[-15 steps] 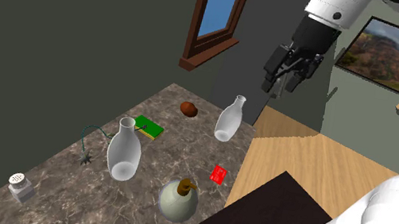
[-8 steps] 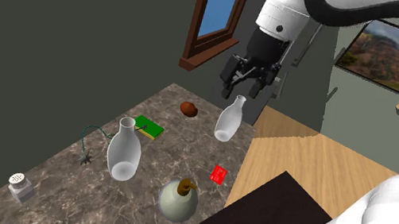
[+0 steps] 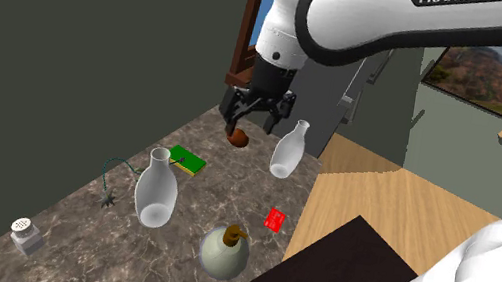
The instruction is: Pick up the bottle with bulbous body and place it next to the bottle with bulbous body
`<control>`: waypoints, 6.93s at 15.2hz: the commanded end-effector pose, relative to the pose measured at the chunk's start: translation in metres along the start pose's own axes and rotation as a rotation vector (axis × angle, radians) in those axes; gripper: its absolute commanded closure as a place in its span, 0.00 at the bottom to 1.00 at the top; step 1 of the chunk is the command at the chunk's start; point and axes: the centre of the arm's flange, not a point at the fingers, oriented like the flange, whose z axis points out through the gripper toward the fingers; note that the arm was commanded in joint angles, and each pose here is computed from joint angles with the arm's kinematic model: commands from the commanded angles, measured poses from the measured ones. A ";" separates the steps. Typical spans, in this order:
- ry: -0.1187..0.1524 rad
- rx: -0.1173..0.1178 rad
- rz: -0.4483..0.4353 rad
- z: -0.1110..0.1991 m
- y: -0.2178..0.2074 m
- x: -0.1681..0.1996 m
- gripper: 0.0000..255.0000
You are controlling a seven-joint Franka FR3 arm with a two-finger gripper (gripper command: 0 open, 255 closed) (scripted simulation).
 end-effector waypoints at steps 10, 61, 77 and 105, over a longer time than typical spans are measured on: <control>-0.002 -0.010 0.015 0.082 -0.103 0.062 0.00; -0.003 -0.014 0.022 0.047 -0.151 0.091 1.00; -0.003 -0.014 0.022 -0.037 -0.154 0.091 1.00; -0.003 -0.014 0.022 -0.168 -0.121 0.102 1.00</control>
